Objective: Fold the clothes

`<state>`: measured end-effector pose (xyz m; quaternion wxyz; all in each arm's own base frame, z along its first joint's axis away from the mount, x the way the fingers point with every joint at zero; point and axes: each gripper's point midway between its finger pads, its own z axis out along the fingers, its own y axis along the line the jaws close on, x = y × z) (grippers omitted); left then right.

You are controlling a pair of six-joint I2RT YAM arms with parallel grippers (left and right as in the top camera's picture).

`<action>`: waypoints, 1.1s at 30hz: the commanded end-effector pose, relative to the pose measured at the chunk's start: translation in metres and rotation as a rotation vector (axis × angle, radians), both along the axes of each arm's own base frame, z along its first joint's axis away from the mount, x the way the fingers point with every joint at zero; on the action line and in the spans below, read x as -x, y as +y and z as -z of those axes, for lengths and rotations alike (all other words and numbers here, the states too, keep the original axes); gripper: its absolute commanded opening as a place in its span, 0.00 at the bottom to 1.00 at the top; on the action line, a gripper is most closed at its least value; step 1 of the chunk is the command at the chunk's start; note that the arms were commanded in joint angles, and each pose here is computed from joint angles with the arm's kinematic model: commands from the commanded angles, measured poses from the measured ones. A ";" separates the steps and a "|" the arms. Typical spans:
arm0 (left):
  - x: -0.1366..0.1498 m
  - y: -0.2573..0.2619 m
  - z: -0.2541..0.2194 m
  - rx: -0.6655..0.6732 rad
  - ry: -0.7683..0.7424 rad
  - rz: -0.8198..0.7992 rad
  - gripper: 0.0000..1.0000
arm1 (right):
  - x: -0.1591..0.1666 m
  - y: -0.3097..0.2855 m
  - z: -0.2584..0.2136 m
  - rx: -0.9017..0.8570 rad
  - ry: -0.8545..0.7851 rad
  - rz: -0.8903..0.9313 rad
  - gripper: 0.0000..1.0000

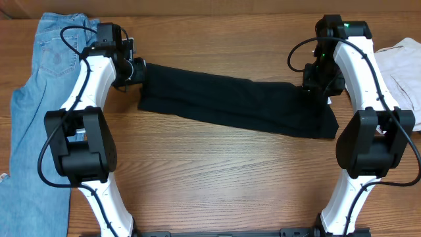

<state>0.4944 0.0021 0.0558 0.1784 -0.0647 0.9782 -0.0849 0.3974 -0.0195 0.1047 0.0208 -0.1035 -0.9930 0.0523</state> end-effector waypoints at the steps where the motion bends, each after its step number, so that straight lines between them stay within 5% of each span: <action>1: 0.007 -0.007 -0.002 0.054 0.004 -0.003 0.51 | 0.000 -0.003 0.000 0.006 -0.001 0.012 0.56; 14: 0.024 -0.010 0.015 0.076 0.071 -0.035 0.43 | 0.002 -0.003 0.000 0.006 0.006 0.005 0.56; 20: 0.019 -0.010 0.015 0.074 0.047 -0.035 0.05 | 0.002 -0.003 0.000 0.006 0.007 0.005 0.55; 33: 0.041 0.020 0.025 -0.071 0.144 -0.095 0.04 | 0.004 -0.003 0.000 0.006 0.015 0.001 0.55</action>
